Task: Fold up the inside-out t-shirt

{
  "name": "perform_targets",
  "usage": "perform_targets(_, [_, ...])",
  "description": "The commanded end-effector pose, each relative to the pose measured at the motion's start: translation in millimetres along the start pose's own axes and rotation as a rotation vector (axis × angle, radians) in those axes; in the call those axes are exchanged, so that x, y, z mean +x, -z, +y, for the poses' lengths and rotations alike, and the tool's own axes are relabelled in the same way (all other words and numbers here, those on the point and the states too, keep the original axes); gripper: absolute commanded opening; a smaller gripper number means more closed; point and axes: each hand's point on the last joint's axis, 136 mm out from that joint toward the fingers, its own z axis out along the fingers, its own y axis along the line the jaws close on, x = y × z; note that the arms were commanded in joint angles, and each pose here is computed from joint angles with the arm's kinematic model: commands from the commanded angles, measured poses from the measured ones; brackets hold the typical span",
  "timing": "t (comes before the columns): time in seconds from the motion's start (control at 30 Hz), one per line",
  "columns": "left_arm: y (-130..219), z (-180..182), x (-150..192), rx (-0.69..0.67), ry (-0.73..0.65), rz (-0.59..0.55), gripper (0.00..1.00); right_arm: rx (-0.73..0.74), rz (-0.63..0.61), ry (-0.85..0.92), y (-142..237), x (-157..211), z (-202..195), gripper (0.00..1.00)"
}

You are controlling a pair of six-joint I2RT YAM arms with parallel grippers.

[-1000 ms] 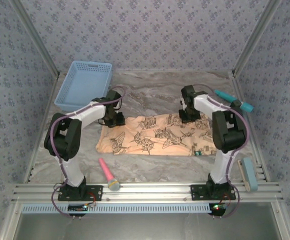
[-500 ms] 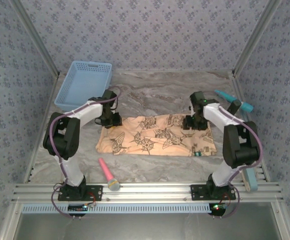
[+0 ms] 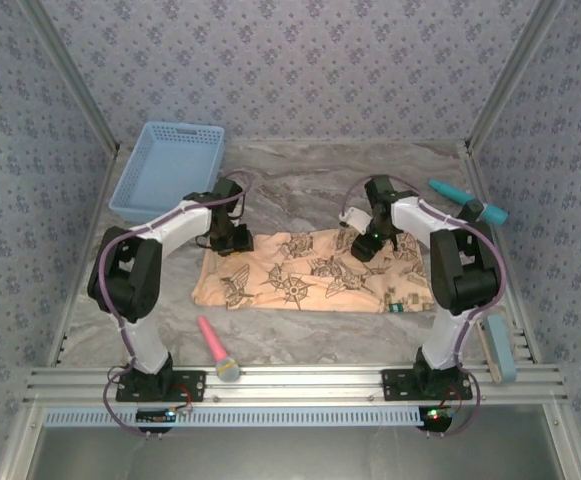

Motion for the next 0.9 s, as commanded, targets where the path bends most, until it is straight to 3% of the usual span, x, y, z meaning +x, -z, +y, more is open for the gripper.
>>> perform_targets(0.0, [-4.2,-0.8,-12.3,-0.002,-0.01,-0.014,0.33,-0.003,-0.022,0.319,-1.3,-5.3,2.3,0.55])
perform_targets(0.13, [-16.1,9.0,-14.7,-0.027,0.0,0.005,0.33,0.03,0.014,0.439,-11.3,3.3,-1.3,0.26])
perform_targets(0.2, [-20.0,14.9,-16.2,-0.035,0.016,0.01,0.33,0.046,0.011,0.484,-8.0,4.8,-1.1,0.19])
perform_targets(0.3, [-25.5,23.4,-16.0,-0.046,0.033,0.022,0.33,0.071,-0.013,0.537,-1.7,5.8,0.2,0.2])
perform_targets(0.4, [-28.0,28.4,-15.6,-0.056,0.041,0.033,0.33,0.095,-0.008,0.554,0.6,12.6,-3.4,0.38])
perform_targets(0.5, [-29.2,29.4,-17.4,-0.059,0.036,0.036,0.33,0.143,-0.022,0.588,0.4,12.3,-8.7,0.45])
perform_targets(0.6, [-31.2,28.8,-17.5,-0.056,0.037,0.043,0.33,0.181,-0.014,0.603,-2.2,10.6,-14.8,0.41])
perform_targets(0.7, [-32.4,27.2,-16.9,-0.047,0.041,0.048,0.33,0.207,-0.025,0.63,-5.9,10.8,-12.8,0.29])
perform_targets(0.87, [-32.3,28.9,-13.8,-0.049,0.041,0.051,0.33,0.219,-0.019,0.635,-4.7,12.9,-13.2,0.28])
